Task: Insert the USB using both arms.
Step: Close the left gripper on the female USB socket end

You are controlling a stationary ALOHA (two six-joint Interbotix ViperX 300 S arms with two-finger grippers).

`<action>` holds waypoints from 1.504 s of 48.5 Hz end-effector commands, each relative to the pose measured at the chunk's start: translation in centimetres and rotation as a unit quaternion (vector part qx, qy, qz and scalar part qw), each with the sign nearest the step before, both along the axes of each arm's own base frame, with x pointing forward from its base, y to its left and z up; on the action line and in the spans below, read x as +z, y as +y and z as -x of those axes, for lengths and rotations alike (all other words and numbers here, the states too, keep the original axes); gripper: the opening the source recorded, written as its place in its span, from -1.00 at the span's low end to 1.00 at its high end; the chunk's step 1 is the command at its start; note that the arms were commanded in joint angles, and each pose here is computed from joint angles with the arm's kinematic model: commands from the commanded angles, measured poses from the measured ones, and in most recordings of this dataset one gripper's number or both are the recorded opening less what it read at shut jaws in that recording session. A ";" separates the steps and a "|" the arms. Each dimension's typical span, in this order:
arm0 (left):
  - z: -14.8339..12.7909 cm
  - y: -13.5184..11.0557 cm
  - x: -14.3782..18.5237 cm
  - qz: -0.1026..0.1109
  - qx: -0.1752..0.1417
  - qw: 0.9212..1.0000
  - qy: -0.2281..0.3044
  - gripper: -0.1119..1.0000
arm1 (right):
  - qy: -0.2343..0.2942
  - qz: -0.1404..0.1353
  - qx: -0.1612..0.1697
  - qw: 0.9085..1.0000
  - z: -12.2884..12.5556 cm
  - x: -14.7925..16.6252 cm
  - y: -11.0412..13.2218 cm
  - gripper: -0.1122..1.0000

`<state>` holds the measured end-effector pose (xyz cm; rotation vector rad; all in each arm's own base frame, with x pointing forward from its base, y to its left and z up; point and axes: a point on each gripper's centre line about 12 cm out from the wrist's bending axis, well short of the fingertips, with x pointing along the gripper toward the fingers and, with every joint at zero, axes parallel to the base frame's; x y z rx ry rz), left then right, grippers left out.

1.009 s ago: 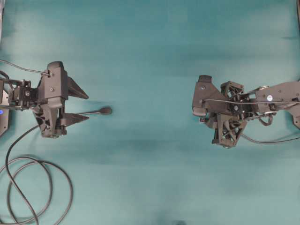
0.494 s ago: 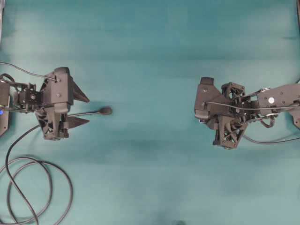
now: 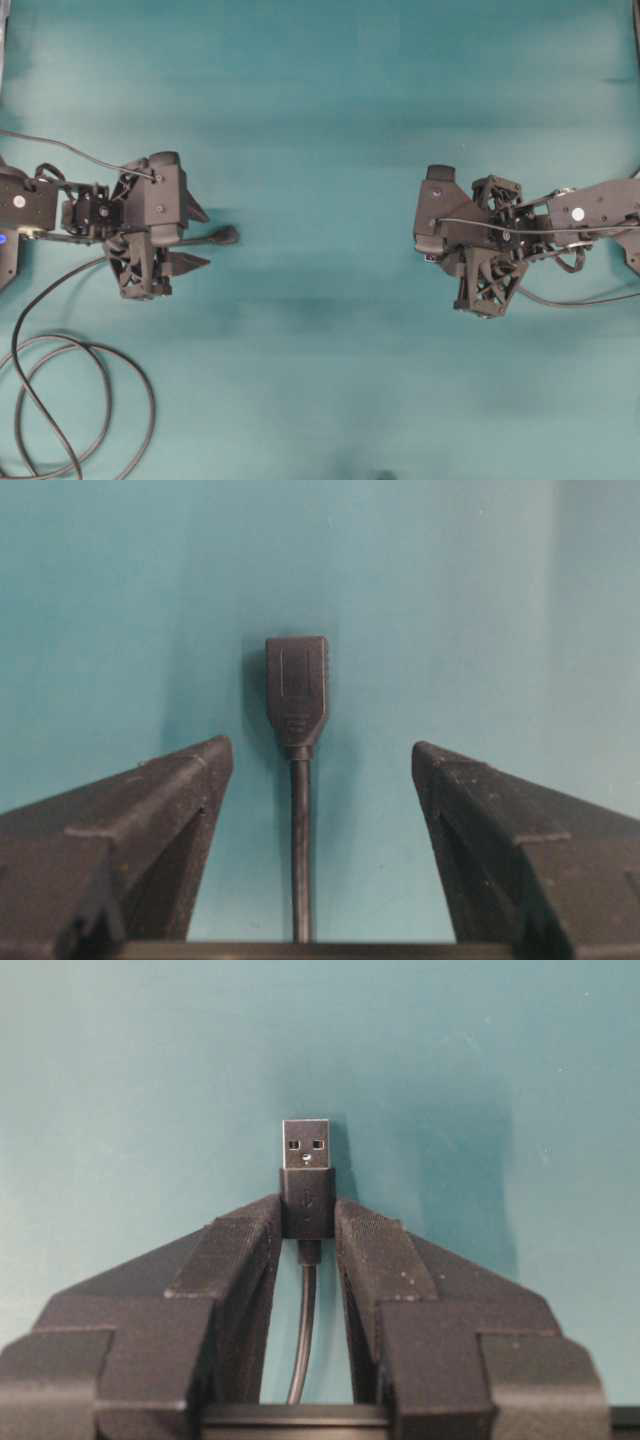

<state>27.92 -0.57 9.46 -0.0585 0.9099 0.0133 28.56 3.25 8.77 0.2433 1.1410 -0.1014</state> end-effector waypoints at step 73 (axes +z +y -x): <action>-1.0 -0.1 -1.8 -0.015 -0.019 0.997 0.068 -0.30 | -0.014 -0.003 0.011 1.000 -0.3 0.7 0.8 -0.40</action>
